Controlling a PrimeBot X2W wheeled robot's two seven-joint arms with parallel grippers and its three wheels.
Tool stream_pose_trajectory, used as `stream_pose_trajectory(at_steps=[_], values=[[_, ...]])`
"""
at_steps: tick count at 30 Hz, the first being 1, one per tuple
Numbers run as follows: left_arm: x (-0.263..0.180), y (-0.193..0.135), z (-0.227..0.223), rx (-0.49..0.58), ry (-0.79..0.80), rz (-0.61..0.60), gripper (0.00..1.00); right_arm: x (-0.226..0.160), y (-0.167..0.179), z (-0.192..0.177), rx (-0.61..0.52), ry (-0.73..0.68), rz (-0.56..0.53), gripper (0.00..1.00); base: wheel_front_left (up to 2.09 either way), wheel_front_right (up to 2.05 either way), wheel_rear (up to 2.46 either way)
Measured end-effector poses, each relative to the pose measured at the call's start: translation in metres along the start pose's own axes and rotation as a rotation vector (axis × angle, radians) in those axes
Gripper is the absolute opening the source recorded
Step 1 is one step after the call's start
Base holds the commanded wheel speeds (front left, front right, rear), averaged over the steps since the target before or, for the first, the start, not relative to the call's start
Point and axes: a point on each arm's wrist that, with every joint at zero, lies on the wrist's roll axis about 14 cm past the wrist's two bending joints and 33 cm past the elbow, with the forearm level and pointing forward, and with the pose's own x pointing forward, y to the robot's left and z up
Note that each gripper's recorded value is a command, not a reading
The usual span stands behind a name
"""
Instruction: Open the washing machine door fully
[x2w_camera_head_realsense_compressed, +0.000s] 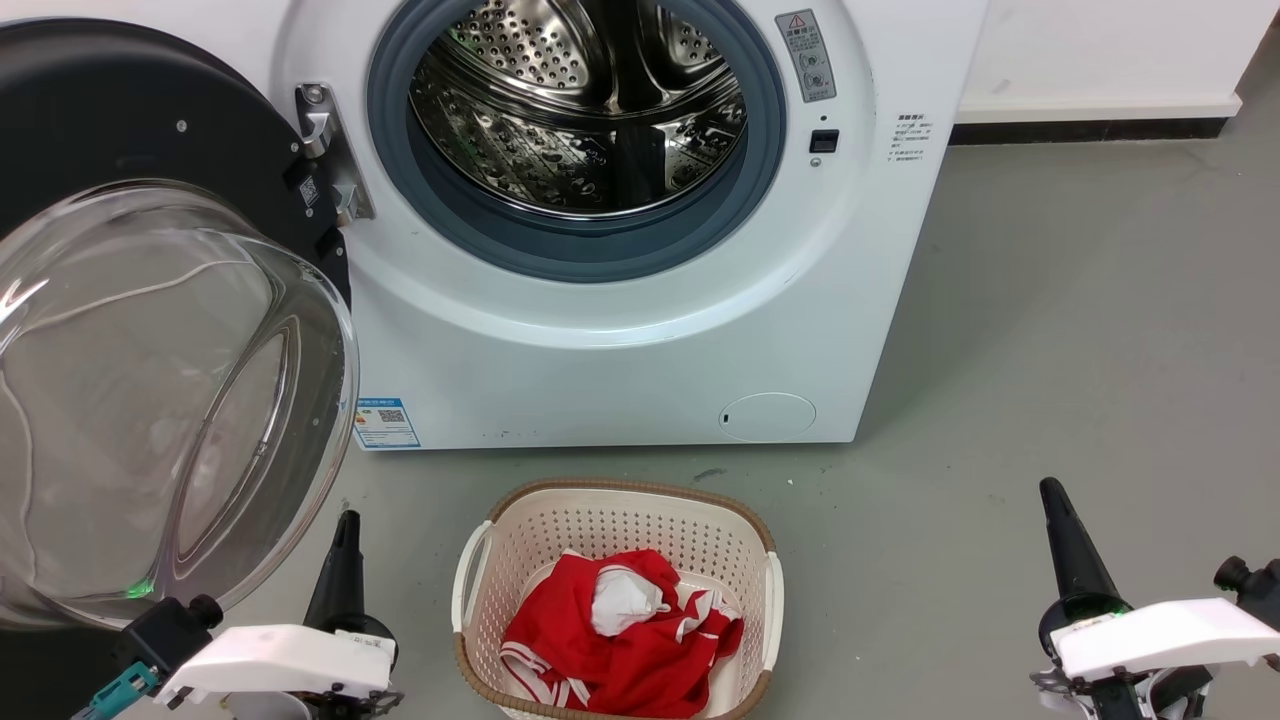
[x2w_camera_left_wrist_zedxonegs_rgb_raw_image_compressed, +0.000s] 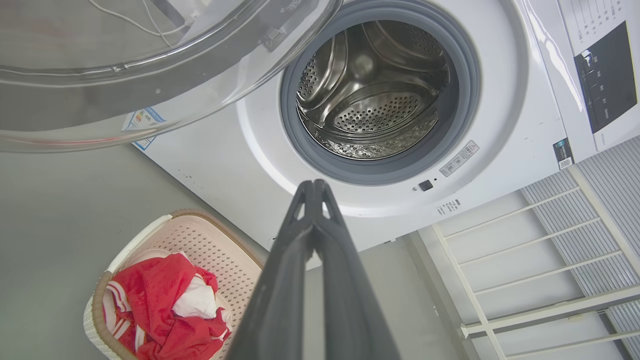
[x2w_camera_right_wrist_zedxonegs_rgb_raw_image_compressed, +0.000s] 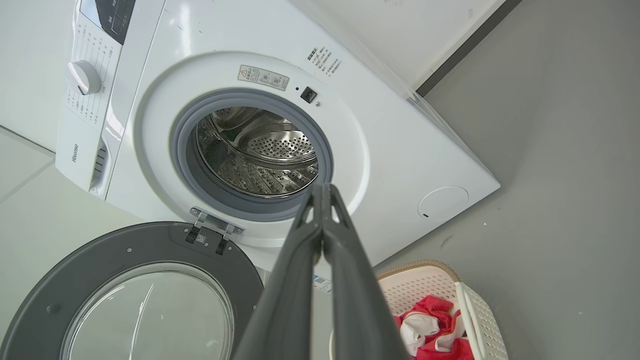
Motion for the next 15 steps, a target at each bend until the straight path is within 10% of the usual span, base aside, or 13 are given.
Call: stream_pose_trajectory(at_steps=[15], values=[[0.0033,-0.0007,0.0008,-0.175,0.015,-0.005,0.00,0.0048,-0.0015,0.0019,0.172,0.001,-0.008,0.00,0.00,0.00,0.00]])
